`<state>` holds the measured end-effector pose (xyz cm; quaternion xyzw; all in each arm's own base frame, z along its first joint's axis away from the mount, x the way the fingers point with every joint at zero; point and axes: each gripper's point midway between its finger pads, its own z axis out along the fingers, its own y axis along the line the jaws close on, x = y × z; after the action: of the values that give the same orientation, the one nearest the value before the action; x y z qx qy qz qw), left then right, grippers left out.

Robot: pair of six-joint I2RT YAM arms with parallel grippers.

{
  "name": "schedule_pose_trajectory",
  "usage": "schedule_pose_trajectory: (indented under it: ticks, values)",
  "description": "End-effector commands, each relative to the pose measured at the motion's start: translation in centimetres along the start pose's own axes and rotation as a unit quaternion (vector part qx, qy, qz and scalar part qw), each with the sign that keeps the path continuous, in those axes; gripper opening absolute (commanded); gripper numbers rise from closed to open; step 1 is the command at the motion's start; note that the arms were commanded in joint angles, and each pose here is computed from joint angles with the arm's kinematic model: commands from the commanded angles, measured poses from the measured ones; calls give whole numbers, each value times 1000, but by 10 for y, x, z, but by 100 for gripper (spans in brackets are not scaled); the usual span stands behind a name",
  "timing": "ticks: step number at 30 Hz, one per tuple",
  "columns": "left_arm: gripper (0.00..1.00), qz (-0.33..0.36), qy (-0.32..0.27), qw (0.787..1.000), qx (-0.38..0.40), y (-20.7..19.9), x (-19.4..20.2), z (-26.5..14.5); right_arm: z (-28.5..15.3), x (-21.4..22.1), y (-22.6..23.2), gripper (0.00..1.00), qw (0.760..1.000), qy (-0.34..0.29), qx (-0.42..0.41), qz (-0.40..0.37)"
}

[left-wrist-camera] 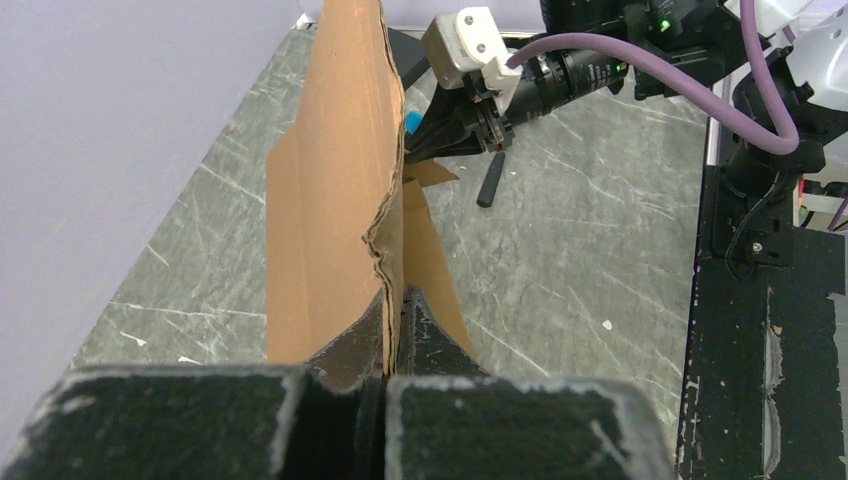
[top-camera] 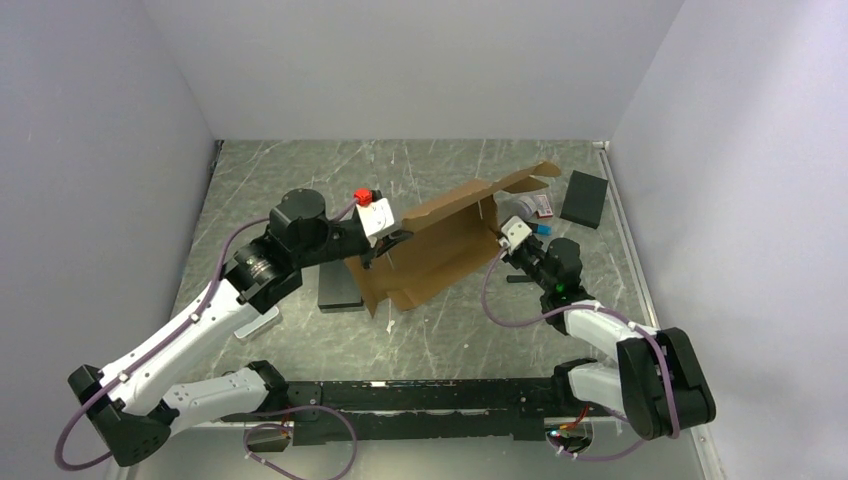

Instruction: Fold the paper box

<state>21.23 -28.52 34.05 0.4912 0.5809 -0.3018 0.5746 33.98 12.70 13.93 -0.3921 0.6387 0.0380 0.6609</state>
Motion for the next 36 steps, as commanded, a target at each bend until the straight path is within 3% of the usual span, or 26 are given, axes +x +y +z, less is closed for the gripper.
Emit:
schedule_pose_trajectory:
  ticks: [1,36]
  values:
    - [0,-17,-14,1000,14,-15,-8,-6,-2,5,18,12,998,22,-53,28]
    - [0,-24,-1,1000,6,-23,1,-2,1,28,16,40,985,81,-140,63]
